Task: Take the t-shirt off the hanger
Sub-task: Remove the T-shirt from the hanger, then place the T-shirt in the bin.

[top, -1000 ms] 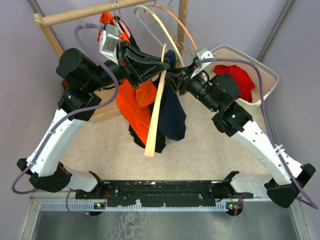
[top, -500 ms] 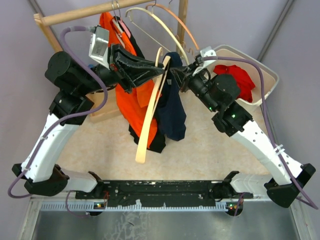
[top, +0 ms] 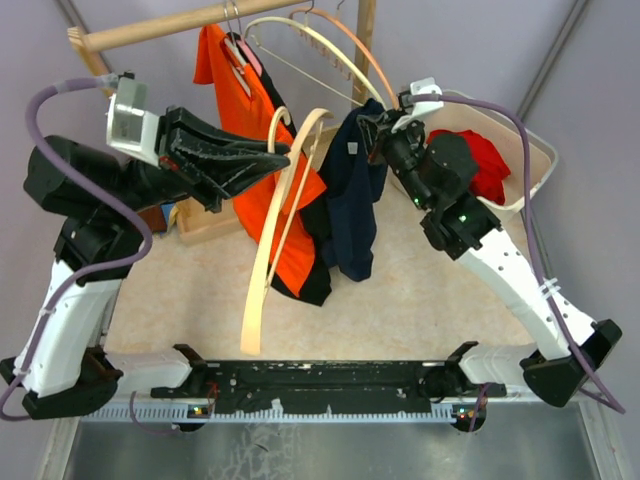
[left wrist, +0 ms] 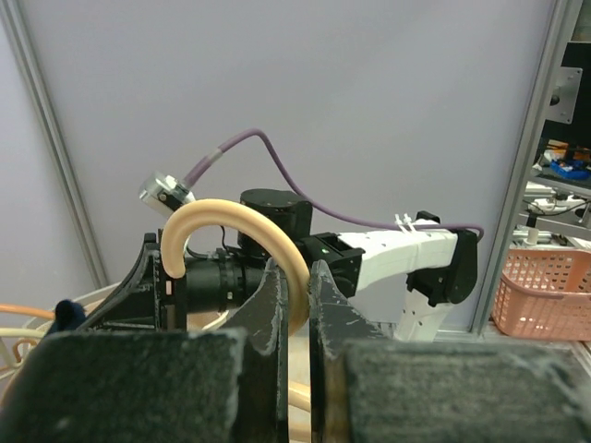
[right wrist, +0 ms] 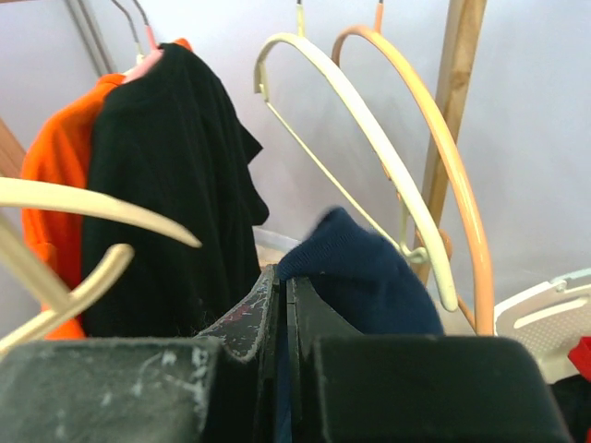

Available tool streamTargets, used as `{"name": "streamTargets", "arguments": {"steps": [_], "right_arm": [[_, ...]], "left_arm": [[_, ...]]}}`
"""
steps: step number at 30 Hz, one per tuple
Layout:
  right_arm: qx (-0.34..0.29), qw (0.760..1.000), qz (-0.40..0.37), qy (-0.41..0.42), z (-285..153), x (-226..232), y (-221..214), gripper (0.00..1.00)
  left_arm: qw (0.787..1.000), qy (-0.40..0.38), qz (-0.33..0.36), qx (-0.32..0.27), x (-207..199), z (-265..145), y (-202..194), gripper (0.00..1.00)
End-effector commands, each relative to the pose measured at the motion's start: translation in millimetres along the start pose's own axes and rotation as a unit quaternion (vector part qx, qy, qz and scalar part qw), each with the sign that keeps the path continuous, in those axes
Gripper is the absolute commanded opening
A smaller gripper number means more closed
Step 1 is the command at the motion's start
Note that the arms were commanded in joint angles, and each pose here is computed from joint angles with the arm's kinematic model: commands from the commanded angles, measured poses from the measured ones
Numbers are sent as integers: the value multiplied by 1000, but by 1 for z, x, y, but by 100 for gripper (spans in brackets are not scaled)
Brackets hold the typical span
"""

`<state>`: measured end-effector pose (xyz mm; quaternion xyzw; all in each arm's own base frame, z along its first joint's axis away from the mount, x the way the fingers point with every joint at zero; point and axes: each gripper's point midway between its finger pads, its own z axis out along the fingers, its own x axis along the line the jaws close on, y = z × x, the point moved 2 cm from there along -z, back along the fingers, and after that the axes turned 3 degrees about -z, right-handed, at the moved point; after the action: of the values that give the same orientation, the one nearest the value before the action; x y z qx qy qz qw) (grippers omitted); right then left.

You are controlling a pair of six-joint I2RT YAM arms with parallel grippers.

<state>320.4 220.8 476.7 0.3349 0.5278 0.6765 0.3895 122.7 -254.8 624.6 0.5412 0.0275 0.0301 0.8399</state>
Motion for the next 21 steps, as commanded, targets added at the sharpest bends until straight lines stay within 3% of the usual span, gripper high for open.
{"name": "streamTargets", "arguments": {"steps": [1,10,15,21], "right_arm": [[-58,998,6,-26,-2,-14,42,0],[-62,998,20,-22,-40,-19,48,0],[-110,992,-14,-62,-72,-38,100,0],[-155,974,-85,-144,-80,-67,168,0]], "left_arm": [[999,10,8,-40,-11,-12,20,0],[992,87,21,-90,12,-19,27,0],[992,92,17,-81,27,-8,14,0],[991,109,17,-77,45,-1,-1,0]]}}
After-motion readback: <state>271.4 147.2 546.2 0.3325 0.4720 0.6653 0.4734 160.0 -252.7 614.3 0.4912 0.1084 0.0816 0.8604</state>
